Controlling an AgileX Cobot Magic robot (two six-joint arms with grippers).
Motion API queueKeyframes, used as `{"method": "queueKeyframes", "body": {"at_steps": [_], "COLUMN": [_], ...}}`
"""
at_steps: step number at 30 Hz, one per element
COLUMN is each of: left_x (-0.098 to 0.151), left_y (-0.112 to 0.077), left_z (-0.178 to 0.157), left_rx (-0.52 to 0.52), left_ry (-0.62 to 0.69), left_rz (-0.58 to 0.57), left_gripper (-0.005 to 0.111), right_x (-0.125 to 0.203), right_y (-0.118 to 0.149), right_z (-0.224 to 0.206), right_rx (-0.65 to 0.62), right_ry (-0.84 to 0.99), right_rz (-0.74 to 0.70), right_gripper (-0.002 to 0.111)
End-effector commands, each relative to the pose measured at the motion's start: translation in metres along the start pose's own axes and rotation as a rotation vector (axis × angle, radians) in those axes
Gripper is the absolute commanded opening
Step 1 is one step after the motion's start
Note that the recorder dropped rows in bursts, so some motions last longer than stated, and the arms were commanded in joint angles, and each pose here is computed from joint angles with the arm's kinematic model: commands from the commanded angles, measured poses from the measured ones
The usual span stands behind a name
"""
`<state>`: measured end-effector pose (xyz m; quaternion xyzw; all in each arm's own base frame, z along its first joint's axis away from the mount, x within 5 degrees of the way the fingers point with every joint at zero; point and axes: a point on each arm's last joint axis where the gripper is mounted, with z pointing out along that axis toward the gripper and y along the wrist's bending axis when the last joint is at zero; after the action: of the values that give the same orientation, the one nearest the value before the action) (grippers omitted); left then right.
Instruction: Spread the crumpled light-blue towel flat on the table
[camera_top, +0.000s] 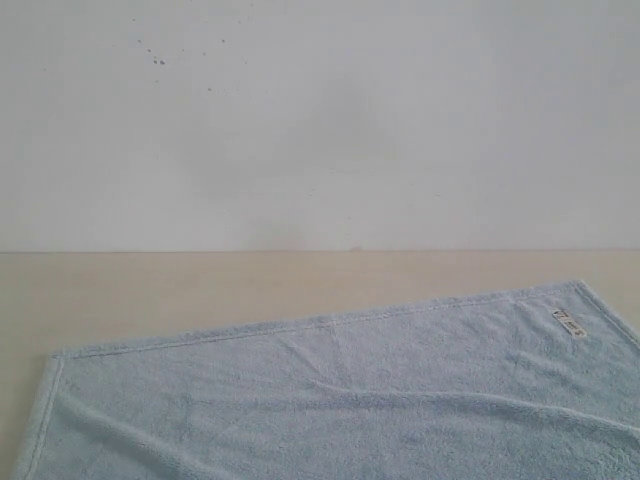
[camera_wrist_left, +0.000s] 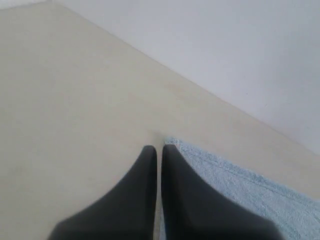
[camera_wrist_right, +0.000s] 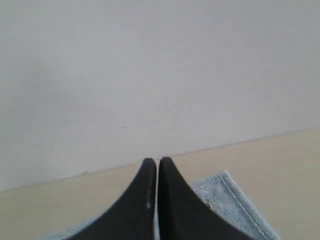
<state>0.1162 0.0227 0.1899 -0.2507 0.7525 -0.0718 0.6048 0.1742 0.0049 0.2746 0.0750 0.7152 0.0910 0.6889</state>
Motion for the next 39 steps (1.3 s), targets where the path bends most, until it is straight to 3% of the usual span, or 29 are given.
{"method": "queueKeyframes", "body": {"at_steps": [1,9,13,22,29,35,39], "left_x": [-0.008,-0.016,-0.019,-0.022,-0.017,-0.015,-0.007], "left_y": [-0.002,-0.019,-0.021,-0.02,-0.016,-0.018,-0.013], "left_z": [-0.02,-0.045,-0.055,-0.07,-0.071,-0.072,-0.068], "left_rx": [0.064,0.264,0.307,0.344,0.305,0.346,0.302], "left_ry": [-0.154,-0.309,-0.384,-0.468,-0.435,-0.419,-0.312], "left_rz": [-0.009,0.163,0.176,0.143,0.213,0.211,0.222], "left_gripper": [0.004,0.004,0.004,0.004,0.004,0.004,0.004], "right_x": [-0.019,-0.031,-0.02,-0.018,-0.009,0.006,0.007], "right_y": [0.006,0.015,0.009,0.009,0.007,0.004,0.004], "right_z": [-0.039,-0.121,-0.149,-0.149,-0.148,-0.148,-0.148], "right_rx": [-0.028,-0.149,-0.162,-0.193,-0.185,-0.171,-0.167], "right_ry": [-0.081,-0.234,-0.211,-0.176,-0.069,0.124,0.133], "right_rz": [-0.019,-0.308,-0.397,-0.358,-0.369,-0.149,-0.118], "right_gripper": [0.001,0.001,0.001,0.001,0.001,0.001,0.001]}}
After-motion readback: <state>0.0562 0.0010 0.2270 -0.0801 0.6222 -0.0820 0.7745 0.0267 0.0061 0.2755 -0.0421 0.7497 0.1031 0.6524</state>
